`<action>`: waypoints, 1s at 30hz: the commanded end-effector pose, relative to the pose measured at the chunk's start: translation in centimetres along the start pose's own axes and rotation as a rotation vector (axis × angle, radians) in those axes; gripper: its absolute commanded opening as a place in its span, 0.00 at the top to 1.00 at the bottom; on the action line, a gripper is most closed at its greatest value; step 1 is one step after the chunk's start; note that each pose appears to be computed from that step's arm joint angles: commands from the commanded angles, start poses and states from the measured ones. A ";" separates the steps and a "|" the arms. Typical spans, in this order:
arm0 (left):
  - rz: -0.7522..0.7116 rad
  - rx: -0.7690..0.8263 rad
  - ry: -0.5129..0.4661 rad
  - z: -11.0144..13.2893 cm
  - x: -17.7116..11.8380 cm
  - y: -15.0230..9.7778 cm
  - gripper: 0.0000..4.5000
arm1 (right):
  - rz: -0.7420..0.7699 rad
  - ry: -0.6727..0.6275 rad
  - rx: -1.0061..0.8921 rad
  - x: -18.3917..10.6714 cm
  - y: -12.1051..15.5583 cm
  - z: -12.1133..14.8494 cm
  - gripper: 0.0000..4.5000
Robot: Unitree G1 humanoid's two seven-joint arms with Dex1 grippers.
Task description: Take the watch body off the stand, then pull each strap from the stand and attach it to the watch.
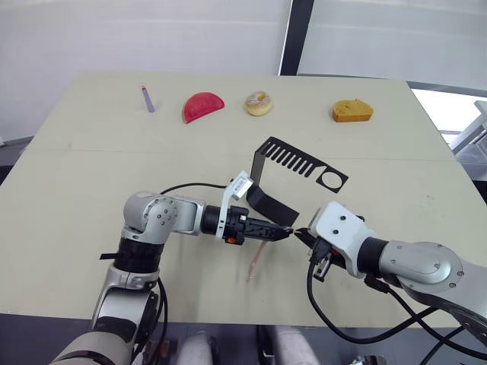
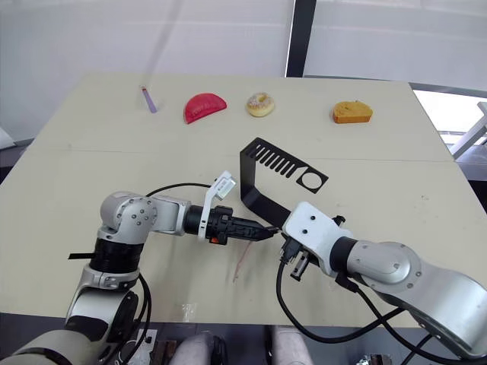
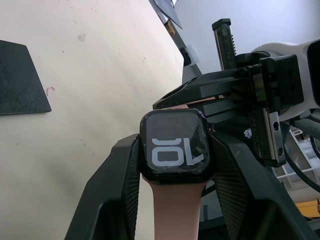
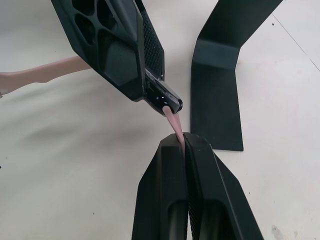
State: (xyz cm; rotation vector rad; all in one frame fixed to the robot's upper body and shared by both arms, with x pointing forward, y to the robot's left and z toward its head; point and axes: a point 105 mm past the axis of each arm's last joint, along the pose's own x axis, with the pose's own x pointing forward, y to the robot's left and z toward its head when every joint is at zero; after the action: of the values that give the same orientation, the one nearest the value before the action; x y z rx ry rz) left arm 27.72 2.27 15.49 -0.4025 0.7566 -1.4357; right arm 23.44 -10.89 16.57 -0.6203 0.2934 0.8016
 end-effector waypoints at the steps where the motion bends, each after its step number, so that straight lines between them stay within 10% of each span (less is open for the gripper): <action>1: -0.013 0.021 0.003 0.2 0.1 -0.4 0.64 | -0.017 -0.093 -0.081 -0.9 0.3 2.2 1.00; 30: -0.013 0.019 0.015 0.1 0.1 -0.4 0.64 | -0.023 -0.097 -0.084 -0.9 0.2 2.5 1.00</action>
State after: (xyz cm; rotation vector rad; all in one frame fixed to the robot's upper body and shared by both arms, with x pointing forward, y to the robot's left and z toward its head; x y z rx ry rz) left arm 27.83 2.35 15.59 -0.4022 0.7544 -1.4352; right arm 23.56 -10.78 16.71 -0.6166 0.2928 0.7978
